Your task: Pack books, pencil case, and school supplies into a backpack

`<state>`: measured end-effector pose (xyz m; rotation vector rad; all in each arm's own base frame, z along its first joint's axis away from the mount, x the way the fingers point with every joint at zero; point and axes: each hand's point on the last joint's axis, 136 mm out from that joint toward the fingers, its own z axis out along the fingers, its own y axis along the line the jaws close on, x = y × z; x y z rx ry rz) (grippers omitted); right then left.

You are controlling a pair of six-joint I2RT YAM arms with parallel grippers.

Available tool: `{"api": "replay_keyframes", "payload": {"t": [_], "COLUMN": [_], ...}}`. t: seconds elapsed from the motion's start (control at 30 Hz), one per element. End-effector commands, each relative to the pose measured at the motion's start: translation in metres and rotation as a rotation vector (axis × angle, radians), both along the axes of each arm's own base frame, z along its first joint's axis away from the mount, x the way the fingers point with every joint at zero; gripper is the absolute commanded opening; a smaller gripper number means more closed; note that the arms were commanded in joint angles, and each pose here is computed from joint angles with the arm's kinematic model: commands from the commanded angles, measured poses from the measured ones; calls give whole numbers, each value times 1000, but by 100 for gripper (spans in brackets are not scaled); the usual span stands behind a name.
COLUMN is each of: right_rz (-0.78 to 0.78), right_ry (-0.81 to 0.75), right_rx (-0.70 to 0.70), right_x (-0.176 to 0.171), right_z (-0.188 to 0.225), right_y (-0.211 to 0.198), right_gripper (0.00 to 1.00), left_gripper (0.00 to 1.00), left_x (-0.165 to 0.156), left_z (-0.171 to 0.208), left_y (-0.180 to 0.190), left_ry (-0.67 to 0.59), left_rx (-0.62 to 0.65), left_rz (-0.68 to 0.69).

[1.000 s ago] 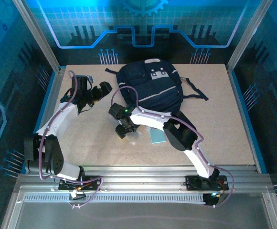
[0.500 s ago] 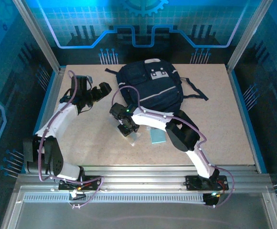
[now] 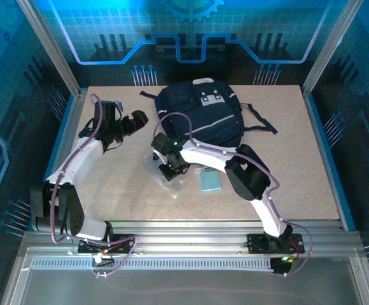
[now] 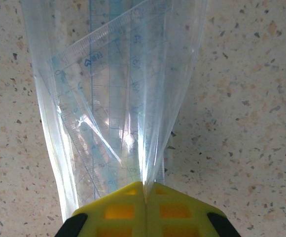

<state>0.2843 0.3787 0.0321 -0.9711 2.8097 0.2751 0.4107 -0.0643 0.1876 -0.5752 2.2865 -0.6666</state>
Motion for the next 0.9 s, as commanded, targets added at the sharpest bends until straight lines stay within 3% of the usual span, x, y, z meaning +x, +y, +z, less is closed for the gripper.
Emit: {"api": "replay_keyframes", "payload": {"t": [0.0, 0.23, 0.47, 0.7, 0.87], "right_rz": [-6, 16, -96, -483, -799], "right_ry": [45, 197, 207, 14, -98], "right_rx": [114, 438, 649, 634, 576], "right_x": [-5, -24, -2, 63, 83], "right_z": [28, 94, 147, 166, 157], "right_y": [4, 9, -35, -155, -258], "right_gripper": [0, 0, 0, 0, 0], "left_gripper": [99, 99, 99, 98, 98], "left_x": [1, 2, 4, 5, 5], "left_z": [19, 27, 42, 46, 34], "left_y": [2, 2, -11, -72, -138], "left_ry": [-39, -54, -104, -159, -193], "left_rx": [37, 65, 59, 139, 248], "left_rz": [-8, -26, -77, -235, -411]}}
